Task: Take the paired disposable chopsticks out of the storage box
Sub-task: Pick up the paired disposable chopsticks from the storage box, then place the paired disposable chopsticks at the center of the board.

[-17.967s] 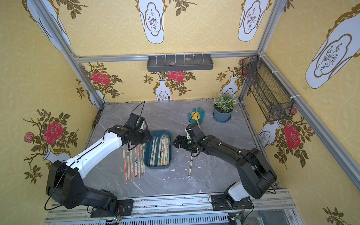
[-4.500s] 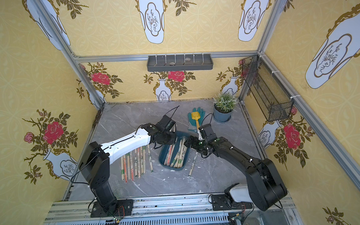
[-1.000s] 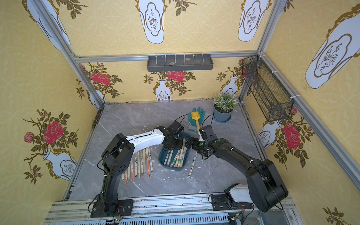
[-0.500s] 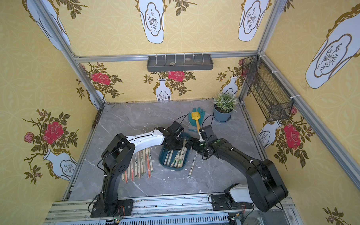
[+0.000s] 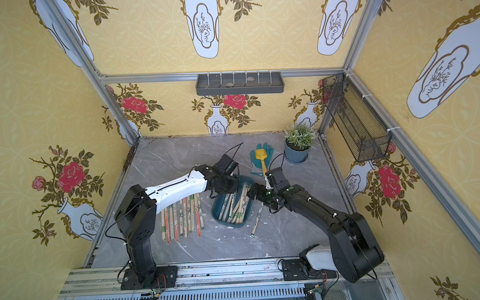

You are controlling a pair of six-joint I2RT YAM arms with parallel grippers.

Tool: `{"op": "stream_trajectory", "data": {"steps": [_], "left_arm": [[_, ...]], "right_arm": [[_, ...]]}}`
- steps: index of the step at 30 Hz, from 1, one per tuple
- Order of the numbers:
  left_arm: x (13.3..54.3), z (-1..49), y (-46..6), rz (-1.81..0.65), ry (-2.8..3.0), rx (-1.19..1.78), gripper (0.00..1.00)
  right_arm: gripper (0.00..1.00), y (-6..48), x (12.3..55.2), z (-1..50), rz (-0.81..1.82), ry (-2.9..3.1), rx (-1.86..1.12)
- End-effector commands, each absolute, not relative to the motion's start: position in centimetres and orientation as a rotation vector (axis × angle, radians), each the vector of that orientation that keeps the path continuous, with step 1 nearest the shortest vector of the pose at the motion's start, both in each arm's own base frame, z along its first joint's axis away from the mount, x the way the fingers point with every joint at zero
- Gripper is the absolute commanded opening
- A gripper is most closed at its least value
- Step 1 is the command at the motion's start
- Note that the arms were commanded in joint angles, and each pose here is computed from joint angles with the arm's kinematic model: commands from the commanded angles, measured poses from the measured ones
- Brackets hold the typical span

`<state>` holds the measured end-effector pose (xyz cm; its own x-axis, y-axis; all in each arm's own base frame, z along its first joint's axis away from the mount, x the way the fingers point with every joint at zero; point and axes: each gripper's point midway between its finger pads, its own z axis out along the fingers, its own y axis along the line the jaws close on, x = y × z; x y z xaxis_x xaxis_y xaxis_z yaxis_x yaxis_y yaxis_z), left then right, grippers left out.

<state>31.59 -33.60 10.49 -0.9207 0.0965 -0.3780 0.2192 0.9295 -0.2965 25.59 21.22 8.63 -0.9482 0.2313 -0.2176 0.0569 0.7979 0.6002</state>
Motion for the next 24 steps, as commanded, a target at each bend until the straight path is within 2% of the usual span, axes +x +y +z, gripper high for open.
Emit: {"op": "stream_trajectory", "data": {"steps": [1, 7, 12, 24], "left_arm": [[31.9, 11.0, -30.7, -0.375, 2.71, 0.179, 0.01], [32.0, 11.9, -25.4, -0.303, 2.67, -0.009, 0.01], [31.4, 10.1, -22.1, -0.251, 2.691, -0.156, 0.03], [30.5, 4.7, -19.8, -0.13, 2.77, -0.24, 0.04]], "right_arm": [[0.97, 21.2, 25.9, 8.8, 0.88, 2.698, 0.209], [0.97, 21.4, 26.1, 8.9, 0.888, 2.691, 0.205], [0.97, 21.5, 26.1, 8.9, 0.893, 2.689, 0.205], [0.97, 21.5, 26.1, 8.9, 0.888, 2.692, 0.202]]}}
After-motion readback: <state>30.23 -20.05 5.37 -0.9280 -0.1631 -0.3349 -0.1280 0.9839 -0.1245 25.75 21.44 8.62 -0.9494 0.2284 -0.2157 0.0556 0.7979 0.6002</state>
